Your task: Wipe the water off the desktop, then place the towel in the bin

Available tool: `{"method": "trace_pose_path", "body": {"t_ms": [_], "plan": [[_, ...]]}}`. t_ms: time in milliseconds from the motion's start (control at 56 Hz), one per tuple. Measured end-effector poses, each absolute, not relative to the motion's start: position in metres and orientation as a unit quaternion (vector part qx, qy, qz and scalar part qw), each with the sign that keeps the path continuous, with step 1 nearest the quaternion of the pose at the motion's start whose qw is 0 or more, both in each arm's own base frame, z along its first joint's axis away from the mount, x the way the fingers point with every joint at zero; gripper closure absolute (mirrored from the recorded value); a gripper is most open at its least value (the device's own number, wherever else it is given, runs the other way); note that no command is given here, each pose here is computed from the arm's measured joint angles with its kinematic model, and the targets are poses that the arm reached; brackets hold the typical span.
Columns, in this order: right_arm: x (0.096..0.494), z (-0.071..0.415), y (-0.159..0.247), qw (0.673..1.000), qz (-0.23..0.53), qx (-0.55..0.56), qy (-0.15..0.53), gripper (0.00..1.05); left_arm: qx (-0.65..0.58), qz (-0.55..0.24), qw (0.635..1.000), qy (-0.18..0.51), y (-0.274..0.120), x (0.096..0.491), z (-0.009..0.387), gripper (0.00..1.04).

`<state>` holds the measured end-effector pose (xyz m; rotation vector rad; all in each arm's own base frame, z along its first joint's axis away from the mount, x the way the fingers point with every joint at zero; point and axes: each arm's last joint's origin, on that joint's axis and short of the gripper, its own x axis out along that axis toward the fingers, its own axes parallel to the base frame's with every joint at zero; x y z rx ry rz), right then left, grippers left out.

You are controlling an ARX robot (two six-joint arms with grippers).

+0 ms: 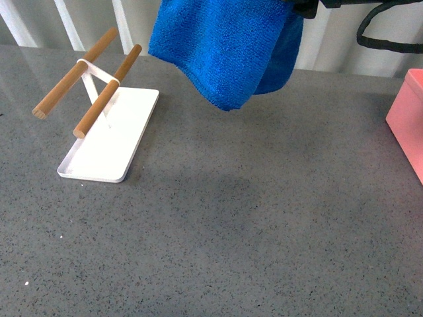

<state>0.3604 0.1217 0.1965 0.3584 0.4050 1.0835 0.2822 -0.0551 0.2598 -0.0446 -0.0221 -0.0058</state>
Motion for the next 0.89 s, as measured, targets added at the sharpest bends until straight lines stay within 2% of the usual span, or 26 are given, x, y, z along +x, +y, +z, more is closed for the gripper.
{"method": "trace_pose_path", "body": {"t_ms": [196, 232, 464, 892], "plan": [[0.356, 0.196, 0.118, 0.823, 0.509, 0.162, 0.194, 1.00, -0.009, -0.002, 1.000, 0.004, -0.036, 0.246, 0.227, 0.98], [0.355, 0.195, 0.116, 0.823, 0.508, 0.161, 0.196, 1.00, -0.009, -0.003, 1.000, 0.005, -0.034, 0.240, 0.223, 1.01], [0.354, 0.195, 0.103, 0.832, 0.494, 0.158, 0.199, 1.00, -0.003, -0.001, 1.000, 0.006, -0.018, 0.200, 0.200, 1.01], [0.352, 0.198, 0.100, 0.836, 0.489, 0.151, 0.198, 1.00, -0.004, 0.001, 1.000, 0.004, 0.000, 0.163, 0.182, 1.01]]}}
